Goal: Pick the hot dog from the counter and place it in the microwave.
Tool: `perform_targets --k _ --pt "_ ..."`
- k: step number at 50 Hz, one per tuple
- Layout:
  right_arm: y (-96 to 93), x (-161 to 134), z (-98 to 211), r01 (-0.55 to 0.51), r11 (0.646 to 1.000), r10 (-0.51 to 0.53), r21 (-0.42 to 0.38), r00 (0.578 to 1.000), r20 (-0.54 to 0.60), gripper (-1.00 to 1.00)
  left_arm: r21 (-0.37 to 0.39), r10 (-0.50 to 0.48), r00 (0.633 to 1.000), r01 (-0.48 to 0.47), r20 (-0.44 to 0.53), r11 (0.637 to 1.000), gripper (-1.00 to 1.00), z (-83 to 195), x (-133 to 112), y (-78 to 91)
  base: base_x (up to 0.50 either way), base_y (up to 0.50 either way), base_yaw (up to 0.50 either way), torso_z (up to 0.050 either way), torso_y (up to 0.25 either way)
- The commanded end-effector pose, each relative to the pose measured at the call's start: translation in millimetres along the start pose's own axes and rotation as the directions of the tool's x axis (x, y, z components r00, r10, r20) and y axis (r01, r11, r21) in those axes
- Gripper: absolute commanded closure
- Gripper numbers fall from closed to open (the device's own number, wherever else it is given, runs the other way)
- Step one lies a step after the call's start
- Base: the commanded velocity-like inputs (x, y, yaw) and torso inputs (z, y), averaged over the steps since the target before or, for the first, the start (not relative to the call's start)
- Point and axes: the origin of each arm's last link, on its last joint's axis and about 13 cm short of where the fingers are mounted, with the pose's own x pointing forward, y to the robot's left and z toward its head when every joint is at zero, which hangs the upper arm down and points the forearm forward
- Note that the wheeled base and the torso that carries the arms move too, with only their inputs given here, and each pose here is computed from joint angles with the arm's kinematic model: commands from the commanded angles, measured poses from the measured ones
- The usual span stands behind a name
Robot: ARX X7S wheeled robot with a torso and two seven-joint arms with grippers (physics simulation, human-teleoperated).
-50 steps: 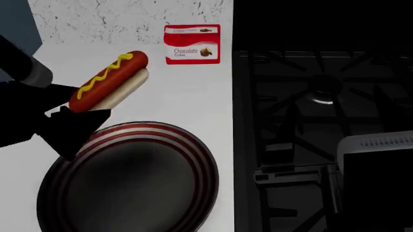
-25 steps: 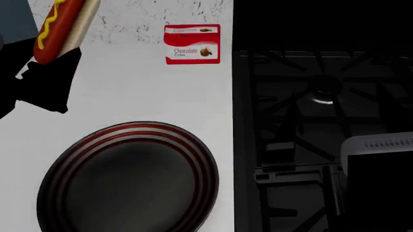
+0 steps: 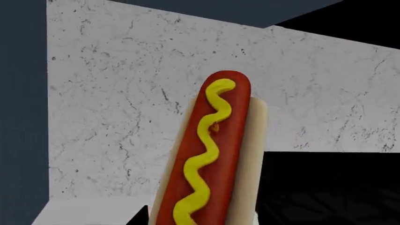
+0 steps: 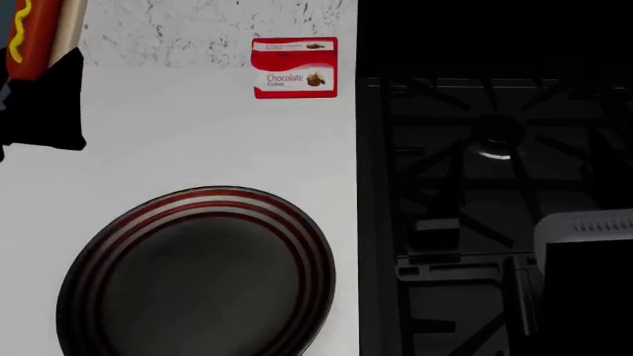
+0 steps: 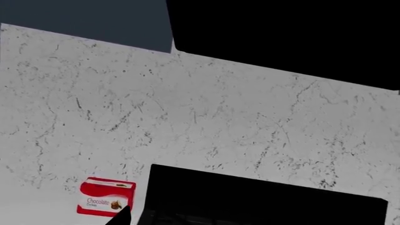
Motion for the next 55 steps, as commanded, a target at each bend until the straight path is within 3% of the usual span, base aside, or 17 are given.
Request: perform_targets --k 1,36,46,55 --pt "-0.5 -1 -3 0.005 1.000 -0.005 -0.003 1.000 -0.006 -1.00 -0.017 0.026 1.000 -0.026 0.016 1.000 1.00 -2 0 -3.7 0.00 0.00 0.00 0.000 0.000" --pt "-1.2 -2 -5 0.004 1.000 -0.004 0.005 1.000 -0.012 -1.00 0.035 -0.018 1.000 0.017 0.016 0.999 1.00 -2 1 -12.9 -0.42 0.07 0.00 0.000 0.000" --pt "-1.6 -4 -7 0.007 1.000 -0.007 0.015 1.000 -0.016 -1.00 0.039 -0.020 1.000 0.020 0.015 0.999 1.00 -4 0 -13.6 0.00 0.00 0.00 0.000 0.000" --pt "-2.8 -6 -6 0.018 0.999 -0.017 0.030 1.000 -0.012 -1.00 0.031 -0.022 1.000 0.022 0.013 0.999 1.00 -4 -1 -13.9 0.00 -0.50 0.00 0.000 0.000"
